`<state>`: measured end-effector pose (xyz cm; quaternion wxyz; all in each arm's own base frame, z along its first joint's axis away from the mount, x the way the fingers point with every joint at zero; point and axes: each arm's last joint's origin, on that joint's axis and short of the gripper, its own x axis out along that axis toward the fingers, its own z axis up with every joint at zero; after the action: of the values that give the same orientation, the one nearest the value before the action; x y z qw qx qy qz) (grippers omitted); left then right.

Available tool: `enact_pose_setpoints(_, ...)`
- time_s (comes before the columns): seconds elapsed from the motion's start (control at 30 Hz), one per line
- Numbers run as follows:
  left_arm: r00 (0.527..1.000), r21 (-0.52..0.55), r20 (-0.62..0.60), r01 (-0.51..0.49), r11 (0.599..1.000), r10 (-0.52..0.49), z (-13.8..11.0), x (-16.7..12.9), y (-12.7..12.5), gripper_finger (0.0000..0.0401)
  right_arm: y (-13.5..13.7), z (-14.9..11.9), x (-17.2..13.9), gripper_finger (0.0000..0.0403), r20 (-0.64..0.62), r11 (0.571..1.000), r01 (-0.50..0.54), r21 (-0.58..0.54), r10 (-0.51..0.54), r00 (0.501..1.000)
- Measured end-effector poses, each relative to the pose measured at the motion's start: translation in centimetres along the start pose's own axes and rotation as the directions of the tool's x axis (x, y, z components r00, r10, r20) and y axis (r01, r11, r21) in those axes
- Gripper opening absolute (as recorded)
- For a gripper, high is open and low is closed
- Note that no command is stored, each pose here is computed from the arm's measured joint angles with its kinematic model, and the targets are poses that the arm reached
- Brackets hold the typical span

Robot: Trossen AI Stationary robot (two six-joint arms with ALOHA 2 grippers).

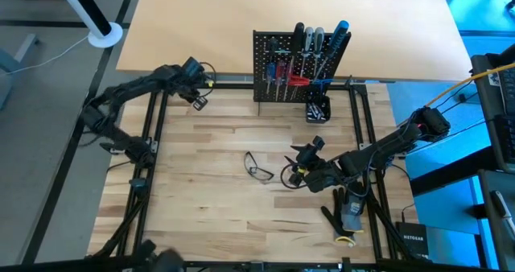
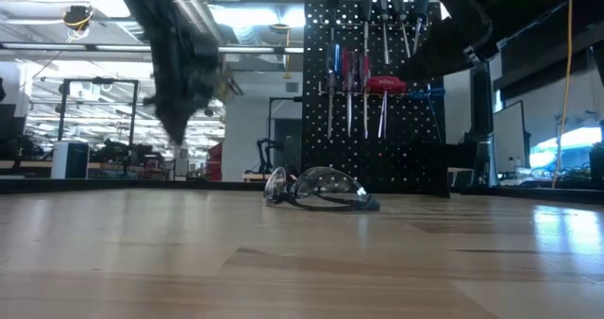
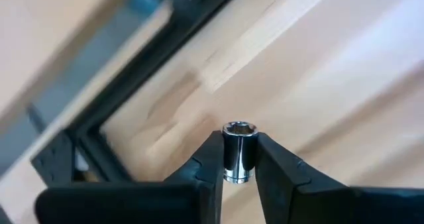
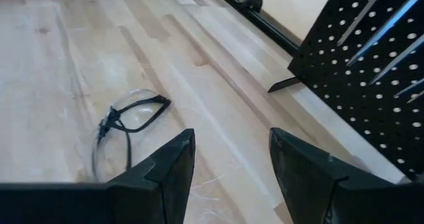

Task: Hang tools onto peg board
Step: Put the silver socket in the black bin on the peg board

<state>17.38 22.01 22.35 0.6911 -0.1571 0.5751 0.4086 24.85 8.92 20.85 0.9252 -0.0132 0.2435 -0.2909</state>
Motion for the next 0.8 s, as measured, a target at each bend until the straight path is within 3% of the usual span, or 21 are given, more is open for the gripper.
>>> enact_pose_setpoints(0.17, 0.967, 0.039, 0.231, 0.101, 0.994, -0.108, -1.1, -6.3, -2.5, 0.0055, 0.4, 0.5, 0.0, 0.0195, 0.025, 0.997, -0.053, 0.057, 0.052, 0.998)
enact_pose_setpoints(0.37, 0.817, 0.18, 0.477, 0.269, 0.946, -0.323, -3.1, -11.9, -5.2, 0.0052, 1.1, 2.1, -0.2, 0.0195, 0.131, 0.986, -0.146, 0.076, 0.135, 0.982)
enact_pose_setpoints(0.5, 0.701, 0.359, 0.5, 0.368, 0.858, -0.509, -4.4, -13.3, -7.3, 0.0056, 1.7, 3.7, -0.6, 0.0195, 0.244, 0.969, -0.248, 0.025, 0.234, 0.941)
enact_pose_setpoints(0.63, 0.566, 0.485, 0.49, 0.456, 0.746, -0.664, -5.3, -13.9, -9.6, 0.0057, 2.0, 5.5, -1.4, 0.0195, 0.383, 0.936, -0.344, -0.075, 0.346, 0.857)
enact_pose_setpoints(0.73, 0.434, 0.568, 0.499, 0.49, 0.661, -0.75, -5.4, -15.0, -11.1, 0.0057, 2.1, 6.6, -2.0, 0.0195, 0.479, 0.916, -0.359, -0.179, 0.399, 0.782)
enact_pose_setpoints(0.8, 0.311, 0.62, 0.518, 0.505, 0.6, -0.797, -5.4, -15.9, -12.1, 0.0058, 2.0, 7.2, -2.4, 0.0195, 0.537, 0.905, -0.34, -0.256, 0.425, 0.728)
